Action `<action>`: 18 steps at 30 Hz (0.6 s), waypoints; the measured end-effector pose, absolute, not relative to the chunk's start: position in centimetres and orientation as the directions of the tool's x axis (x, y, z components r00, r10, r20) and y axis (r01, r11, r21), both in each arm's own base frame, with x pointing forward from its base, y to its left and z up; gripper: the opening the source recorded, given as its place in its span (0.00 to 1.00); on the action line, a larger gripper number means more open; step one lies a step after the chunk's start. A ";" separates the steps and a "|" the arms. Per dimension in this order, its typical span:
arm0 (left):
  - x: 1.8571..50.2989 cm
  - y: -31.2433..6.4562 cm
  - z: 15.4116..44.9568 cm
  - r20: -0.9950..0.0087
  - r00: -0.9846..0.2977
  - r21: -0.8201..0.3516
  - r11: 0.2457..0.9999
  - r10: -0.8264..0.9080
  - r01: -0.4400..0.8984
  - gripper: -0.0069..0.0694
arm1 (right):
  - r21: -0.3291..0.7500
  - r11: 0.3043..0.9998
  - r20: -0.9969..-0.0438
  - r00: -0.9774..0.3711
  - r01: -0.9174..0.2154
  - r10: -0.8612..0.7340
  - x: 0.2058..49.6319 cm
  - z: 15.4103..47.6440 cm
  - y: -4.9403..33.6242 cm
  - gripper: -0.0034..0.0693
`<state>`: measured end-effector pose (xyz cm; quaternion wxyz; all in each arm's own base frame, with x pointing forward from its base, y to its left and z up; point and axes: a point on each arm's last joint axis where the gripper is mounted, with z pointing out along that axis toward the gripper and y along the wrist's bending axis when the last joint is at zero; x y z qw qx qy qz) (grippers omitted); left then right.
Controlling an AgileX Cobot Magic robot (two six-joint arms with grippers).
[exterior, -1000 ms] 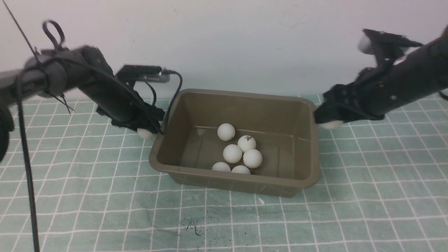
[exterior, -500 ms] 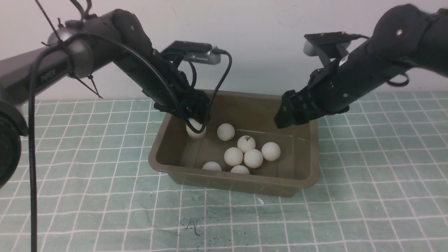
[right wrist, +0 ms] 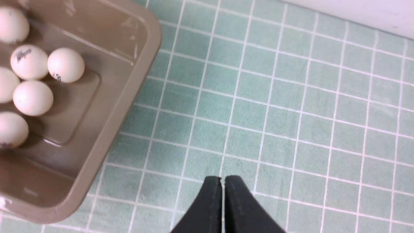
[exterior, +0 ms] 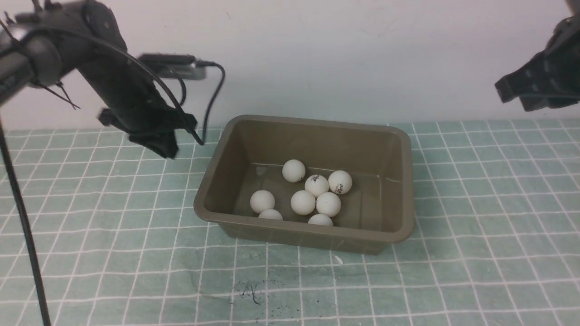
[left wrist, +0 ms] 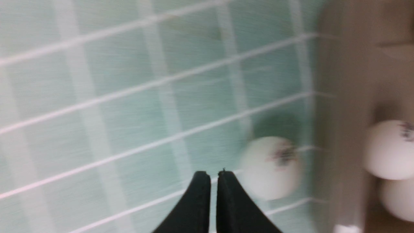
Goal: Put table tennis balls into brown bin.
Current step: 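Reach for and grasp a ping pong ball on the table beside the basket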
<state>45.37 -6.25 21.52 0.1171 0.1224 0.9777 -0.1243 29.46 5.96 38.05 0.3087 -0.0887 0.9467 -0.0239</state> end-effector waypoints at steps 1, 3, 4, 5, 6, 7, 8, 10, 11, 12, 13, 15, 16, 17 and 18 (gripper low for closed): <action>45.4 -6.4 21.4 -0.257 -0.943 -0.222 0.936 0.214 0.272 0.10 | -0.100 0.983 -0.582 -0.793 -0.154 -0.183 29.4 38.0 6.0 0.03; 45.1 -8.5 20.1 -0.222 -0.936 -0.286 0.900 0.273 0.330 0.08 | -0.095 0.983 -0.577 -0.796 -0.158 -0.183 29.3 37.3 6.0 0.03; 44.9 -8.9 20.1 -0.215 -0.933 -0.292 0.893 0.288 0.343 0.08 | -0.095 0.983 -0.572 -0.799 -0.159 -0.185 29.3 37.0 6.0 0.03; 44.9 -8.9 20.1 -0.213 -0.933 -0.295 0.891 0.291 0.345 0.08 | -0.095 0.983 -0.572 -0.799 -0.159 -0.185 29.3 37.0 6.0 0.03; 44.5 -9.3 20.5 -0.206 -0.927 -0.308 0.878 0.313 0.365 0.08 | -0.097 0.982 -0.558 -0.808 -0.161 -0.187 29.3 36.4 6.0 0.03; 44.5 -9.4 20.6 -0.207 -0.927 -0.308 0.878 0.314 0.366 0.08 | -0.097 0.982 -0.557 -0.809 -0.161 -0.188 29.3 36.3 6.0 0.03; 44.3 -9.4 21.0 -0.211 -0.922 -0.305 0.874 0.325 0.378 0.08 | -0.097 0.982 -0.551 -0.813 -0.162 -0.188 29.3 36.0 6.0 0.03; 44.1 -8.9 22.1 -0.235 -0.908 -0.270 0.874 0.346 0.403 0.08 | -0.096 0.982 -0.548 -0.815 -0.162 -0.188 29.3 35.6 6.0 0.03; 44.0 -8.2 22.8 -0.242 -0.902 -0.232 0.881 0.357 0.411 0.08 | -0.095 0.982 -0.549 -0.814 -0.164 -0.189 29.3 35.2 6.0 0.03; 44.0 -7.7 23.0 -0.242 -0.901 -0.212 0.887 0.360 0.411 0.09 | -0.093 0.982 -0.551 -0.813 -0.165 -0.189 29.3 35.1 6.0 0.03; 44.0 -7.4 23.1 -0.239 -0.902 -0.202 0.890 0.360 0.409 0.09 | -0.092 0.982 -0.554 -0.811 -0.165 -0.188 29.4 35.1 6.0 0.03; 44.1 -6.9 22.8 -0.228 -0.908 -0.204 0.894 0.352 0.398 0.14 | -0.091 0.982 -0.559 -0.807 -0.165 -0.188 29.4 35.2 6.1 0.03; 44.2 -6.8 22.4 -0.221 -0.911 -0.211 0.895 0.348 0.393 0.18 | -0.090 0.982 -0.560 -0.807 -0.165 -0.187 29.4 35.2 6.1 0.03; 44.3 -6.9 22.1 -0.215 -0.913 -0.218 0.895 0.346 0.390 0.20 | -0.089 0.982 -0.561 -0.807 -0.164 -0.186 29.4 35.2 6.1 0.03; 44.4 -6.9 21.8 -0.209 -0.916 -0.228 0.894 0.343 0.387 0.23 | -0.088 0.982 -0.561 -0.807 -0.164 -0.185 29.4 35.2 6.1 0.03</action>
